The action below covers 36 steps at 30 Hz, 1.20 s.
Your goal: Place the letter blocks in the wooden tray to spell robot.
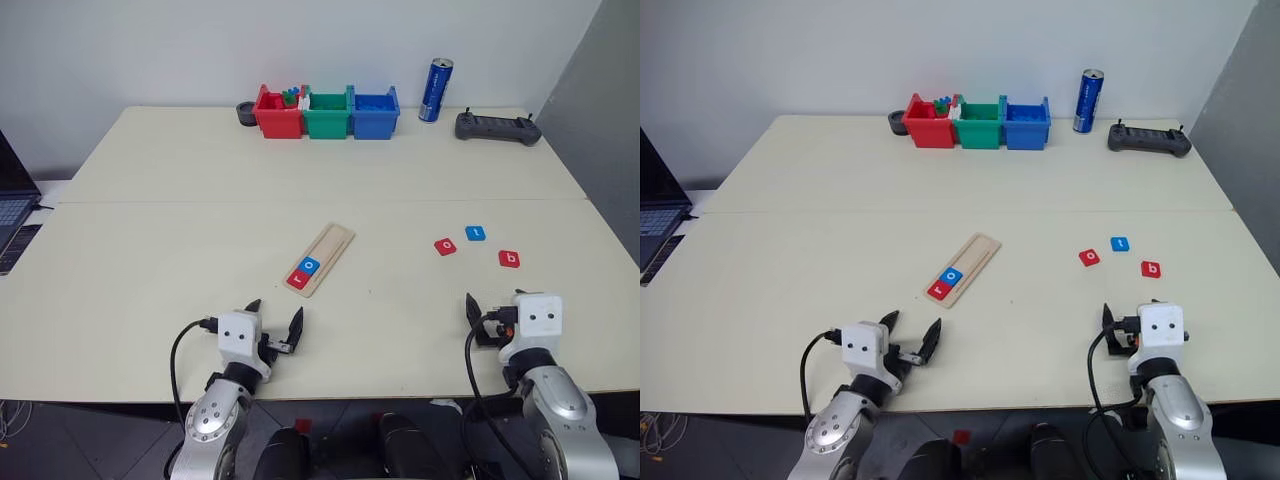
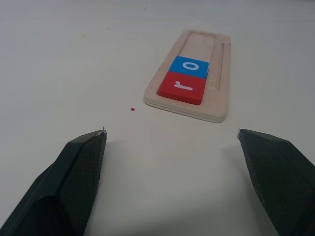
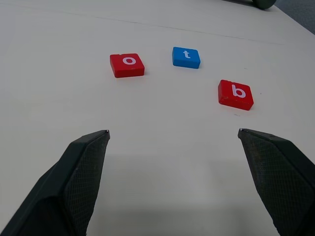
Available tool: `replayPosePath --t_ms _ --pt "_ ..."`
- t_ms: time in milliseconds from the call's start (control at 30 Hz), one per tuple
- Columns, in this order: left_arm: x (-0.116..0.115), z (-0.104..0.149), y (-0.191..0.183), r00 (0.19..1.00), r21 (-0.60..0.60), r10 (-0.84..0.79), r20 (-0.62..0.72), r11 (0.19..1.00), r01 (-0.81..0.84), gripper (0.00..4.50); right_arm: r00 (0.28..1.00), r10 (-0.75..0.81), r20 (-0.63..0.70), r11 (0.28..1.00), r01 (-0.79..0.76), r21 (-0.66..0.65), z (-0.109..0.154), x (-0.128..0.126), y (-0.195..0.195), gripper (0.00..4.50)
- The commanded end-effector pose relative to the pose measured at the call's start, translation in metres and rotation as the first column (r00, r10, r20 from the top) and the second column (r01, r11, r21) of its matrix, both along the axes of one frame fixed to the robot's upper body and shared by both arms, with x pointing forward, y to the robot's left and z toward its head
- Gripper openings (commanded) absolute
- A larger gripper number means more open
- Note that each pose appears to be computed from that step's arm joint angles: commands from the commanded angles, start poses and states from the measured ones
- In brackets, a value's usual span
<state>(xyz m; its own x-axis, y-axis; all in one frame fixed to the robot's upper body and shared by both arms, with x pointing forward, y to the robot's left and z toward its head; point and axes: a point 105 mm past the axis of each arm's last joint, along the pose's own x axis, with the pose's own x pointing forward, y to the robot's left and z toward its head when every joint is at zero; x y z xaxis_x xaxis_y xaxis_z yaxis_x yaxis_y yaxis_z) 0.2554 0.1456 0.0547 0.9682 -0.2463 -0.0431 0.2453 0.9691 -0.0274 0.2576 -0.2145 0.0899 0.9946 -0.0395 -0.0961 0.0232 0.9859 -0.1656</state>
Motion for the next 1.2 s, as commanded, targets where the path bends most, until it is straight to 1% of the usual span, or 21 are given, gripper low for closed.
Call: replayPosePath --t_ms 33,533,600,700,767,933,1000,1100,1133,1200 --pt "-0.001 0.009 0.000 0.999 -0.001 0.000 0.042 1.000 0.000 4.50 0.999 -0.009 0.048 1.000 0.009 0.005 0.013 0.000 -0.001 4.45" --pt "0.007 0.036 -0.009 0.997 0.006 -0.028 0.073 1.000 0.027 4.50 0.998 0.001 0.056 1.000 0.000 -0.011 0.015 0.000 0.001 4.45" --pt "0.009 0.038 -0.009 0.996 0.032 -0.043 0.072 0.999 0.041 4.50 0.998 0.030 0.064 0.999 -0.028 -0.024 0.019 0.002 0.003 4.45" --pt "0.011 0.040 -0.011 0.994 0.063 -0.080 0.076 0.995 0.076 4.50 0.991 0.111 0.074 0.994 -0.109 -0.028 0.026 0.008 0.010 4.45" --pt "0.014 0.042 -0.010 0.993 0.057 -0.092 0.076 0.995 0.087 4.50 0.974 0.212 0.075 0.977 -0.210 -0.036 0.033 0.013 0.019 4.45" --pt "0.022 0.045 -0.007 0.987 0.080 -0.139 0.081 0.988 0.132 4.50 0.899 0.435 0.046 0.900 -0.433 -0.045 0.043 0.021 0.037 4.45" --pt "0.025 0.043 -0.004 0.987 0.090 -0.147 0.070 0.986 0.140 4.50 0.845 0.533 0.027 0.846 -0.533 -0.013 0.046 0.019 0.046 4.45" --pt "0.033 0.040 -0.001 0.986 0.087 -0.153 0.060 0.985 0.147 4.50 0.721 0.693 -0.021 0.721 -0.692 0.034 0.050 0.008 0.062 4.45" --pt "0.036 0.038 -0.002 0.985 0.085 -0.164 0.051 0.984 0.159 4.50 0.668 0.743 -0.039 0.669 -0.741 0.051 0.052 0.003 0.066 4.45" --pt "0.040 0.031 -0.006 0.981 0.087 -0.193 0.028 0.978 0.190 4.50 0.591 0.804 -0.062 0.594 -0.800 0.083 0.057 -0.003 0.071 4.45"
